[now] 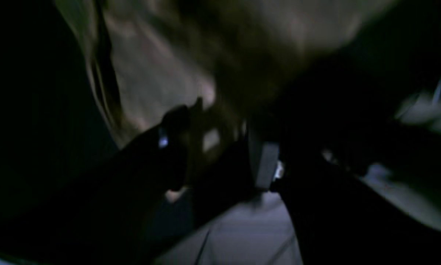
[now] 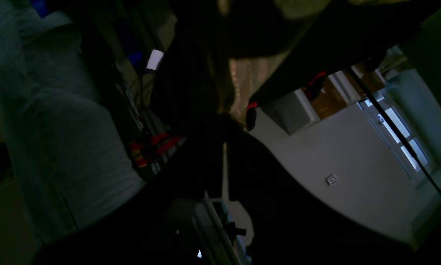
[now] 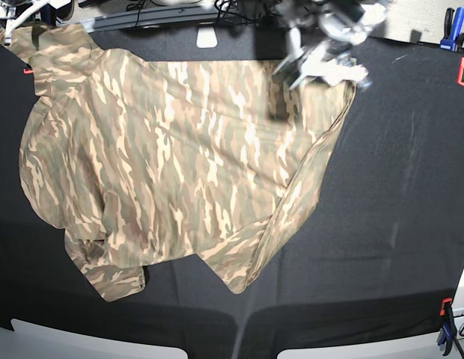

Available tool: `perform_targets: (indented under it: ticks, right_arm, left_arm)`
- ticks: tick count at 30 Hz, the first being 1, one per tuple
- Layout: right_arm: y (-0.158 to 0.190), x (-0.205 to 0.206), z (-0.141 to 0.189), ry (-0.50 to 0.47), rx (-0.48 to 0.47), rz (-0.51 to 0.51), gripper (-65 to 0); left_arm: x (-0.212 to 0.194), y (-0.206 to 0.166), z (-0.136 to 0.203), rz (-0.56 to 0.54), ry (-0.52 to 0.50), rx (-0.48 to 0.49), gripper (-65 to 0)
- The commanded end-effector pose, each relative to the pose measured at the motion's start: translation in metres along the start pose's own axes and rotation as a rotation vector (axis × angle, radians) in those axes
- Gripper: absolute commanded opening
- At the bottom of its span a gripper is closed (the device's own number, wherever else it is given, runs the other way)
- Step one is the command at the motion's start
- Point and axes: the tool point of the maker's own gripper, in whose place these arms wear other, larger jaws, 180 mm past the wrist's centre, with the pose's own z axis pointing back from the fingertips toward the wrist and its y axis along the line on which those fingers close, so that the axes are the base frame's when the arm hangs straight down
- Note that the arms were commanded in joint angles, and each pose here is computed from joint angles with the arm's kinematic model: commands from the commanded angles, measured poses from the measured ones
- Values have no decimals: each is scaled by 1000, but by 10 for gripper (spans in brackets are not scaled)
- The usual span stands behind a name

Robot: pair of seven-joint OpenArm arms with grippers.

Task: Layout the t-shirt on the table in an organized manner, then fold the t-shirt properly
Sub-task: 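Pull the shirt edge held by the left gripper away from the right gripper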

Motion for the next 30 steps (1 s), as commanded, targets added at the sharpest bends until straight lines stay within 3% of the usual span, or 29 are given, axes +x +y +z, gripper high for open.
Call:
perform_targets:
  ticks: [1, 3, 9, 14, 16, 20, 27, 30]
  right_arm:
    - [-4, -4, 2, 15, -17, 6, -650]
    - [-5, -4, 1, 14, -20, 9, -650]
    - [-6, -3, 1, 11, -22, 10, -650]
    - [-6, -3, 1, 11, -24, 11, -650]
    - [-6, -3, 1, 11, -24, 11, -650]
    - [-6, -3, 1, 11, -24, 11, -650]
    - [-6, -3, 1, 11, -24, 11, -650]
    - [-6, -3, 1, 11, -24, 11, -650]
  left_arm:
    - [-8, 9, 4, -40, 14, 22, -402]
    - [-22, 17, 7, -109, 26, 29, -402]
    - [-8, 31, 11, -294, -172, 46, -402]
    - [-48, -1, -4, -404, -86, -126, -402]
    - [-57, 5, -13, -456, -77, -97, -402]
    - [-70, 32, -26, -491, -36, 51, -402]
    - [-78, 38, -26, -488, 10, 73, -402]
    - [-90, 44, -25, -484, 81, 90, -402]
